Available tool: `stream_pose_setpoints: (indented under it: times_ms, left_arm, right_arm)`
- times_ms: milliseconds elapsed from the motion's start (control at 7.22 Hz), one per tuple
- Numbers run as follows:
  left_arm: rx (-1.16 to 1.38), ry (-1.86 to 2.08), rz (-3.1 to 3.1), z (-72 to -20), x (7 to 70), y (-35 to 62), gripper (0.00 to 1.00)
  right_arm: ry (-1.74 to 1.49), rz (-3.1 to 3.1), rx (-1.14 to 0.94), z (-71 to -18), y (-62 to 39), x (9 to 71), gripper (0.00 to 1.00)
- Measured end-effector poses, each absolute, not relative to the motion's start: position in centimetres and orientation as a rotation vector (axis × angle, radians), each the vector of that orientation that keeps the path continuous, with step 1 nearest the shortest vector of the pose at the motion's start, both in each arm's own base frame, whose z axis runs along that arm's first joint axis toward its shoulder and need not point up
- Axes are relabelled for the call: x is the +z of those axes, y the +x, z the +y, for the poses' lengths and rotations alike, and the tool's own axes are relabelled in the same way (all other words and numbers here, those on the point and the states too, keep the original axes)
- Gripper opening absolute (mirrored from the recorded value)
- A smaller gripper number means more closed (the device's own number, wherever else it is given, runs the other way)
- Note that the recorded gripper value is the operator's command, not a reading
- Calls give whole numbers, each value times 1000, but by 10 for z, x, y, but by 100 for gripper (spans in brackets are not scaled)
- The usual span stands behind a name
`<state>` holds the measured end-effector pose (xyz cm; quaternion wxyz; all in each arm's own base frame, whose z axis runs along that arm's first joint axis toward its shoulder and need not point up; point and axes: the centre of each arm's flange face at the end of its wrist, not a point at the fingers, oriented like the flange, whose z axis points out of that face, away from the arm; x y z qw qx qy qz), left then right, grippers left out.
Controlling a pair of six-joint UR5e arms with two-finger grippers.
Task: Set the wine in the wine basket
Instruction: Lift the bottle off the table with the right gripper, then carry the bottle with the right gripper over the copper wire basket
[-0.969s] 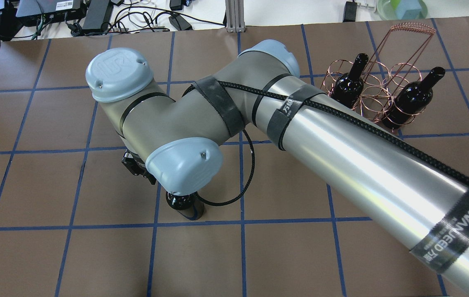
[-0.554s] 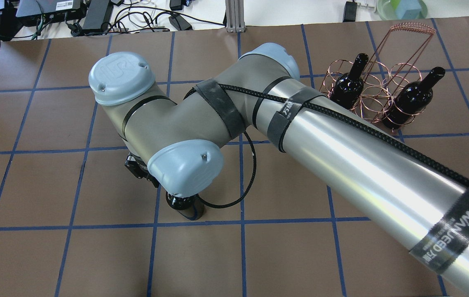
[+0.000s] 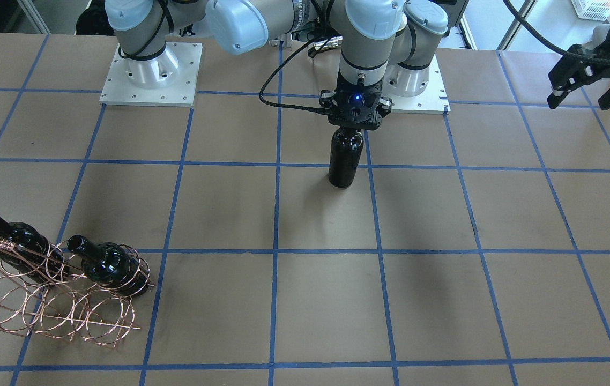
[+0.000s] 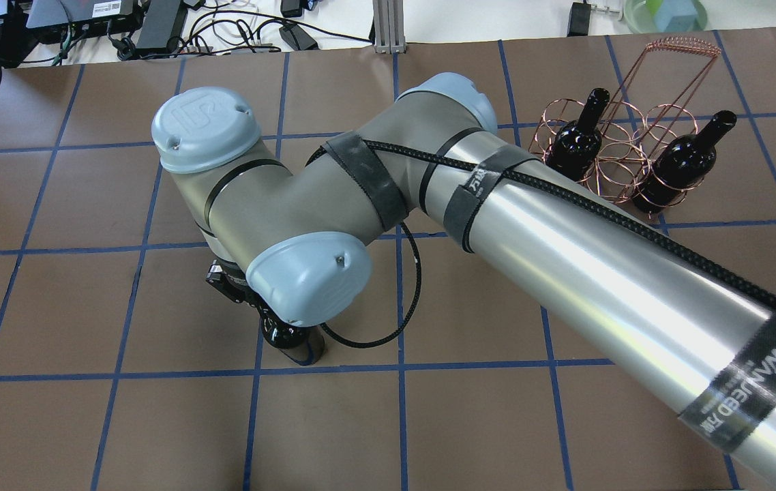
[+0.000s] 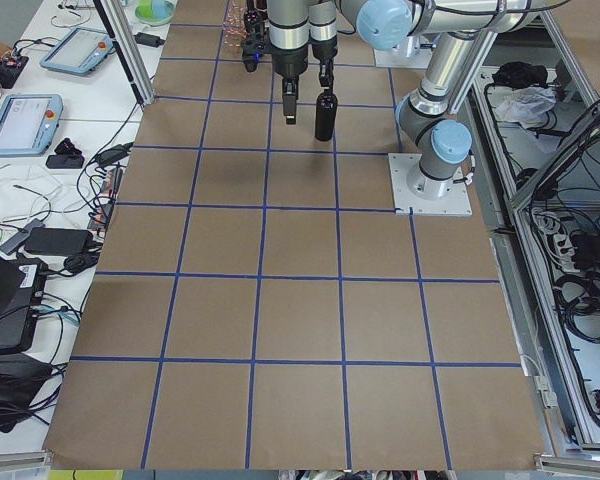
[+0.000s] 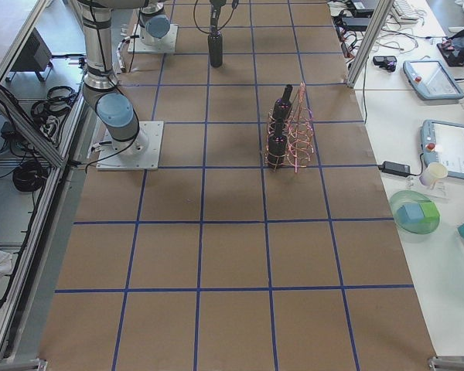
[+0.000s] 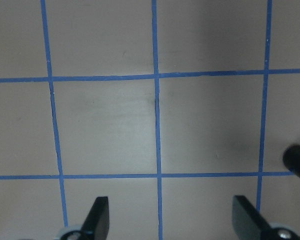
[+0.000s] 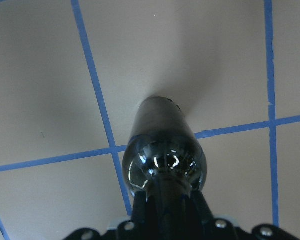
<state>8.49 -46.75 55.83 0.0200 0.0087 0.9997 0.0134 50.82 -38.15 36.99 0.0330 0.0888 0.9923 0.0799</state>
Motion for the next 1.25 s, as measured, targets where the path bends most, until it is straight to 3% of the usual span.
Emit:
stream_pose_setpoints:
  times_ms: [554, 1246]
  left_arm:
    - [42, 28, 3102, -467, 558, 84, 88]
    - [8, 35, 3147, -472, 562, 55, 98]
  right_arm:
    - [206, 3038, 202, -419, 471, 390, 0]
    - [-78, 3078, 116, -511, 237, 485, 0]
